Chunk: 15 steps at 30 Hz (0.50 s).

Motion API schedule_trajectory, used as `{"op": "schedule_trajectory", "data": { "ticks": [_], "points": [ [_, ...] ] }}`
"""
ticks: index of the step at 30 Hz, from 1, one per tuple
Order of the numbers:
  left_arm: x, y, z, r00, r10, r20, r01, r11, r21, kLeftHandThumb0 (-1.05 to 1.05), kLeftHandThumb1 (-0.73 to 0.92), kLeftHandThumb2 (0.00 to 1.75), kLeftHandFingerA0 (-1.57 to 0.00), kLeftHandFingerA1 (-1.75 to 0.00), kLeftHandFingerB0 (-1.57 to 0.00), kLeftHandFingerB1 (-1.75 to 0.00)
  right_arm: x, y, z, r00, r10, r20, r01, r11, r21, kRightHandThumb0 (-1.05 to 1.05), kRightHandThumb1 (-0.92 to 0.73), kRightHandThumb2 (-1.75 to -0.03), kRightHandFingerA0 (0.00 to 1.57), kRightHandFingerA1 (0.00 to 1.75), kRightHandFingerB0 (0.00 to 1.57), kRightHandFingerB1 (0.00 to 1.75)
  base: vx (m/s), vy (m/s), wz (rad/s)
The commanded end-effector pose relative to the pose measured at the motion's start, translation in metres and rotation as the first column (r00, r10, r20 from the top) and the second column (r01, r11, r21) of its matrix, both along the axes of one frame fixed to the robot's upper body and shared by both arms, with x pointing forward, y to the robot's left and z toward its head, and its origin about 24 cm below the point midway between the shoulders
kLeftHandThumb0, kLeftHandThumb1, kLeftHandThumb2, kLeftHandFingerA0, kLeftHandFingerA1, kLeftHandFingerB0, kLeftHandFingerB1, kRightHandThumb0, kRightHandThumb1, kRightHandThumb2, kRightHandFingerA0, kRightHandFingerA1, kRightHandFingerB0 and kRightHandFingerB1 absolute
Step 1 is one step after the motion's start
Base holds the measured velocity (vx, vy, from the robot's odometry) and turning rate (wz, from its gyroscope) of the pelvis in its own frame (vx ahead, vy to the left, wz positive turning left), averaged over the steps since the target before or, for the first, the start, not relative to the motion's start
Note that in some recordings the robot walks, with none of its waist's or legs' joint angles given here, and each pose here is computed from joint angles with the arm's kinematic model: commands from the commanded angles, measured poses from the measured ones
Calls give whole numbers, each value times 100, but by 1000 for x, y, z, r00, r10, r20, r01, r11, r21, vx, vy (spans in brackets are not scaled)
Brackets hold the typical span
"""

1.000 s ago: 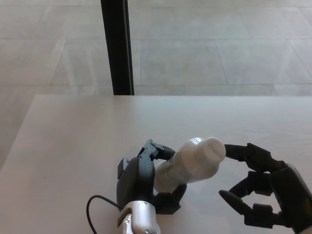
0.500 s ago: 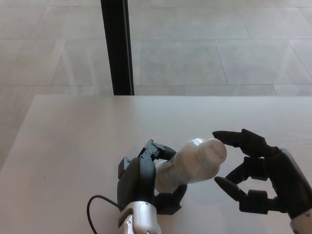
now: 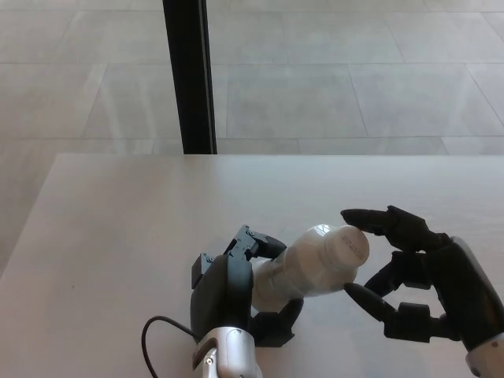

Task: The robot uses its left hand to to lift the bottle kept on the middle of the desk and tilts it towards its right hand. It then uses its right hand to rotate its cap to open it and places the bottle and cap back on the desk

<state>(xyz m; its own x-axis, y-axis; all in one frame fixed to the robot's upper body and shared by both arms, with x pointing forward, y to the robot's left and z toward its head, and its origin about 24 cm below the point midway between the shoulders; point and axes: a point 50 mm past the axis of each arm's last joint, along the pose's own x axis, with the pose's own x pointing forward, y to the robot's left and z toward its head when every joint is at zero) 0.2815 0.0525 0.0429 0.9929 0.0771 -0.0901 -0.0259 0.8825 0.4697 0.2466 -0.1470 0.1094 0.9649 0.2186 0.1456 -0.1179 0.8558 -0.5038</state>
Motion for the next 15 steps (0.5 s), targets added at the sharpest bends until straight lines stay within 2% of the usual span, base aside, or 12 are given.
{"op": "schedule_trajectory", "data": {
  "ticks": [1, 2, 3, 4, 5, 6, 7, 8, 11, 12, 15],
  "points": [
    [-8, -4, -13, 998, 13, -59, -13, 1000, -3, -12, 62, 116, -86, -175, -70, -168, -2, -1, -4, 1000, 2, 3, -2, 1000, 5, -54, -47, -83, 98, 99, 42, 50, 0, 0, 0],
    [-8, -3, -14, 999, 8, -50, -8, 1000, 6, -12, 63, 112, -86, -175, -69, -168, -2, -1, -4, 1000, 7, 14, -7, 1000, 8, -48, -57, -58, 98, 97, 49, 36, 0, 0, 0],
    [-8, -3, -14, 999, 12, -53, -12, 1000, 3, -13, 63, 112, -87, -175, -67, -169, -2, -1, -4, 1000, 7, 18, -7, 1000, 3, -51, -46, -83, 99, 98, 42, 51, 0, 0, 0],
    [-8, -3, -15, 998, 9, -54, -8, 1000, 7, -13, 63, 114, -88, -175, -67, -169, -2, -1, -4, 1000, 10, 17, -10, 1000, 18, -50, -46, -82, 99, 99, 43, 51, 0, 0, 0],
    [-9, -3, -15, 998, 6, -59, -6, 1000, 11, -12, 65, 109, -86, -175, -68, -168, -2, -1, -3, 1000, 10, 17, -11, 1000, 21, -46, -57, -58, 99, 98, 51, 36, 0, 0, 0],
    [-9, -3, -16, 998, 12, -60, -11, 1000, 11, -13, 65, 111, -87, -175, -69, -166, -1, 0, -3, 1000, 12, 15, -12, 999, 30, -51, -47, -83, 100, 99, 44, 51, 0, 0, 0],
    [-9, -3, -16, 998, 12, -60, -11, 1000, 14, -14, 66, 108, -88, -175, -67, -163, -1, 0, -3, 1000, 16, 19, -17, 999, 34, -49, -47, -83, 100, 99, 43, 51, 0, 0, 0],
    [-10, -3, -16, 998, 4, -60, -3, 1000, 18, -14, 65, 111, -88, -175, -67, -164, -1, 0, -2, 1000, 17, 21, -18, 999, 36, -44, -58, -58, 100, 100, 53, 37, 0, 0, 0],
    [-11, -4, -17, 998, 7, -65, -6, 1000, 10, -15, 65, 111, -87, -175, -68, -163, -1, 0, -2, 1000, 17, 21, -18, 999, 40, -43, -58, -58, 100, 102, 54, 37, 0, 0, 0],
    [-11, -4, -17, 997, 8, -72, -8, 1000, 10, -14, 68, 106, -87, -175, -72, -152, 0, 1, -1, 999, 17, 32, -18, 999, 39, -43, -59, -58, 102, 103, 55, 37, 0, 0, 0],
    [-12, -4, -18, 997, 13, -81, -13, 1000, -2, -15, 70, 100, -86, -175, -71, -151, 1, 2, 1, 999, 18, 42, -20, 999, 48, -43, -59, -59, 104, 105, 55, 38, 0, 0, 0]
  ]
}}
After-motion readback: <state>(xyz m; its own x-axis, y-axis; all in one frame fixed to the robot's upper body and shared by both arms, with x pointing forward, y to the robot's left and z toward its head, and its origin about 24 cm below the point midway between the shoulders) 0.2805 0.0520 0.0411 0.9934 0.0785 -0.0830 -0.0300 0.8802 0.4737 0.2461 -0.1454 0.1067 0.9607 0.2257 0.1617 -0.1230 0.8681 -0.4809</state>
